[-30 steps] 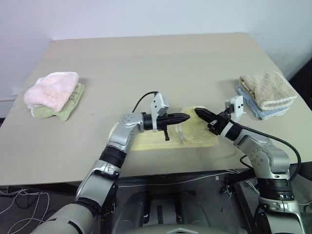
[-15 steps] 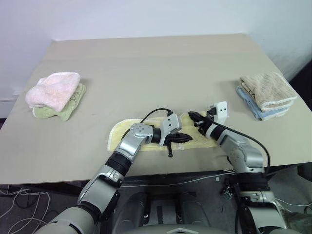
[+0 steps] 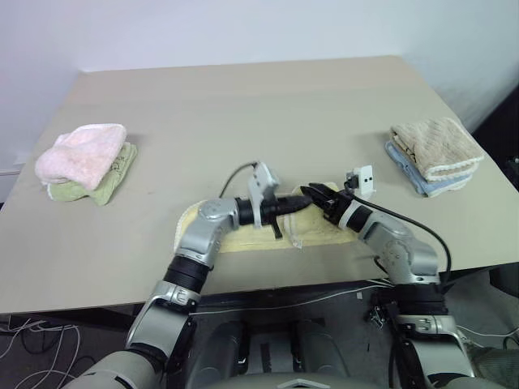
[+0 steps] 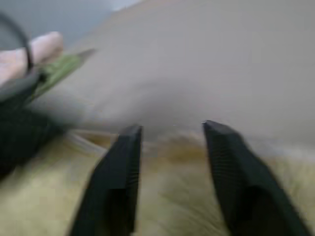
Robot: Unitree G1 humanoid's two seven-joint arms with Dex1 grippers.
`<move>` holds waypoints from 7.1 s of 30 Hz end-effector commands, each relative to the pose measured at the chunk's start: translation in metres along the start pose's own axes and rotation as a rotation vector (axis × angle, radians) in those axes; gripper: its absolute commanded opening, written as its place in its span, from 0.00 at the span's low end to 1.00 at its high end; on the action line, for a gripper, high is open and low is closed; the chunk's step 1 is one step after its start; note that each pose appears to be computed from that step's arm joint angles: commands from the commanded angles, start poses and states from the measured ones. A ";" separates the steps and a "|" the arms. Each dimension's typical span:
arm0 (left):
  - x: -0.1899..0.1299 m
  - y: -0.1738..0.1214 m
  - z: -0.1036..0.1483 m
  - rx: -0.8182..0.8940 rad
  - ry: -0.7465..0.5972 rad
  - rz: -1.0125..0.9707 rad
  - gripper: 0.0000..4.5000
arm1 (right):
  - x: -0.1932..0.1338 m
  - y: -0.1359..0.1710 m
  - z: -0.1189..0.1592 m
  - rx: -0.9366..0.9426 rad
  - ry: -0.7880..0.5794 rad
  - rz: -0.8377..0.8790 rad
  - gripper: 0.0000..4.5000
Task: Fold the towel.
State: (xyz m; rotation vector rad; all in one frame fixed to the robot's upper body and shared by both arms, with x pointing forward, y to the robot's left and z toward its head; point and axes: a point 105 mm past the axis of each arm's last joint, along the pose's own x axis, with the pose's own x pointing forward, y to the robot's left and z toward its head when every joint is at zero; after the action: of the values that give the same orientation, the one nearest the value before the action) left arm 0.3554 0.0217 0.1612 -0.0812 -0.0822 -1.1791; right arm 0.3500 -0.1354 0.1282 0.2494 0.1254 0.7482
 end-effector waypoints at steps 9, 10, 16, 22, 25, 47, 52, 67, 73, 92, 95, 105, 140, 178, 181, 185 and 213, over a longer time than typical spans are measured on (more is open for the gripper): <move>-0.105 0.071 0.092 0.122 -0.142 0.480 1.00 | -0.013 0.038 0.032 -0.229 0.100 0.277 1.00; -0.122 0.079 0.101 0.135 -0.151 0.549 1.00 | -0.013 0.039 0.033 -0.246 0.112 0.293 1.00; -0.184 0.093 0.093 -0.109 -0.123 0.785 1.00 | -0.010 0.039 0.032 -0.338 0.164 0.317 1.00; -0.225 0.052 0.043 -0.480 0.149 0.838 1.00 | 0.000 0.035 0.037 -0.389 0.137 0.313 1.00; -0.232 0.032 0.033 -0.617 0.195 0.798 1.00 | 0.004 0.034 0.039 -0.393 0.128 0.323 1.00; -0.222 -0.034 -0.020 -0.946 0.339 0.746 1.00 | 0.015 0.032 0.035 -0.385 0.081 0.288 1.00; -0.217 -0.038 -0.026 -0.961 0.363 0.722 1.00 | 0.013 0.030 0.035 -0.386 0.077 0.265 1.00; -0.198 -0.031 -0.040 -1.055 0.330 0.699 0.71 | 0.019 0.024 0.044 -0.397 0.037 0.207 1.00; -0.195 -0.035 -0.041 -1.050 0.349 0.678 0.26 | 0.019 0.023 0.042 -0.407 0.038 0.195 1.00; -0.184 0.010 0.045 -0.800 0.185 0.628 0.01 | 0.008 0.019 0.054 -0.368 0.005 0.196 1.00; -0.170 0.007 0.053 -0.739 0.223 0.553 0.01 | -0.002 0.012 0.057 -0.389 0.015 0.174 1.00; -0.108 -0.029 0.073 -0.599 0.308 0.176 0.01 | -0.031 -0.012 0.076 -0.403 -0.008 0.051 1.00; 0.030 -0.079 -0.012 -0.478 0.667 -0.244 0.01 | -0.076 -0.026 0.079 -0.374 -0.095 -0.232 1.00; -0.018 -0.003 0.040 0.103 0.144 -0.148 0.80 | -0.057 0.011 0.063 -0.186 -0.092 -0.009 0.43; -0.026 -0.003 0.023 0.109 0.141 -0.138 0.57 | -0.051 0.015 0.058 -0.160 -0.090 0.018 0.19; -0.023 -0.009 0.013 0.114 0.122 -0.186 0.26 | -0.044 0.016 0.050 -0.143 -0.084 0.032 0.00; -0.021 -0.022 -0.080 0.049 0.190 -0.150 0.00 | -0.011 -0.006 -0.029 -0.038 0.052 -0.055 0.11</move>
State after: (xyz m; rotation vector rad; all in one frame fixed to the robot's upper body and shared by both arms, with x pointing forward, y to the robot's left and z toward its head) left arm 0.3314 0.0233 0.0759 0.1211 0.0579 -1.3220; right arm 0.3380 -0.1349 0.0900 0.1944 0.1857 0.6992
